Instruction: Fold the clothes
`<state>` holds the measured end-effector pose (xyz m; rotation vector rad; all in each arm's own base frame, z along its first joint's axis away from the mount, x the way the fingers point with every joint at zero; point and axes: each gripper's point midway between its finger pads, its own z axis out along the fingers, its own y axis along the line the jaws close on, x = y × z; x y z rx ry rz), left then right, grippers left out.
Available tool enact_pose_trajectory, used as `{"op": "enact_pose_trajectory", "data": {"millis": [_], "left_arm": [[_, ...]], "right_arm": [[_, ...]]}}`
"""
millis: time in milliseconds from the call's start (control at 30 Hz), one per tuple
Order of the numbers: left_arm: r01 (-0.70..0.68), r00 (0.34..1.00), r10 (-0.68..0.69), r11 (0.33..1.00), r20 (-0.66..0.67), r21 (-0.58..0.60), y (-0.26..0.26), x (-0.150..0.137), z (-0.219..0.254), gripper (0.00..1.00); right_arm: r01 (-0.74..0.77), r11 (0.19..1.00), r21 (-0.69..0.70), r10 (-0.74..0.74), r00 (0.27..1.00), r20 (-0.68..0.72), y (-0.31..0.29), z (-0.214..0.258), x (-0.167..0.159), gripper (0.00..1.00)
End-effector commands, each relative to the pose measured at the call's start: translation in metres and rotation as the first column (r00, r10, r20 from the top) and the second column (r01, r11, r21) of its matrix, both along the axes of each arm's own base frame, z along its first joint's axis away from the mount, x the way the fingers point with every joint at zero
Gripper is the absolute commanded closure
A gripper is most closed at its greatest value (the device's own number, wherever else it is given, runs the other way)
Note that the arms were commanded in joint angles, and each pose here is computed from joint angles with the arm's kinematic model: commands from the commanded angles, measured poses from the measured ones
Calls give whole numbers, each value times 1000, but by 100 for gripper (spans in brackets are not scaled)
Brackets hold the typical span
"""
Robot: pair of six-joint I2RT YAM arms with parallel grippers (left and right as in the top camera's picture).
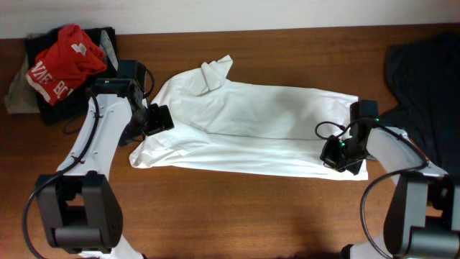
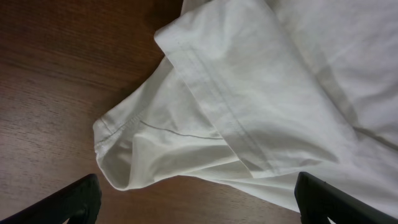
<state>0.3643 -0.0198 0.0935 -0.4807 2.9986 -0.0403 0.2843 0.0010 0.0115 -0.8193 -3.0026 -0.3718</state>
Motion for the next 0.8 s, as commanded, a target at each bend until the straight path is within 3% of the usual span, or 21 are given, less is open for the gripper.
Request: {"op": "enact_pose_trajectory", "data": {"millis": [0,600,767], "left_arm": [[8,1000,-8,1000,-1,-7,-3,1,-1,1],[8,1000,-8,1000,-1,-7,-3,1,-1,1],[21,999,-20,998,26,-53,-11,8,0,1]], "right_arm": [[3,997,-81,-9,998,-65,-11,-15,-10,96],[65,958,-279,-144,951,-272,-48,-20,-61,96],[183,944,-273,-266,913,-310,-77,-17,-79,96]]}}
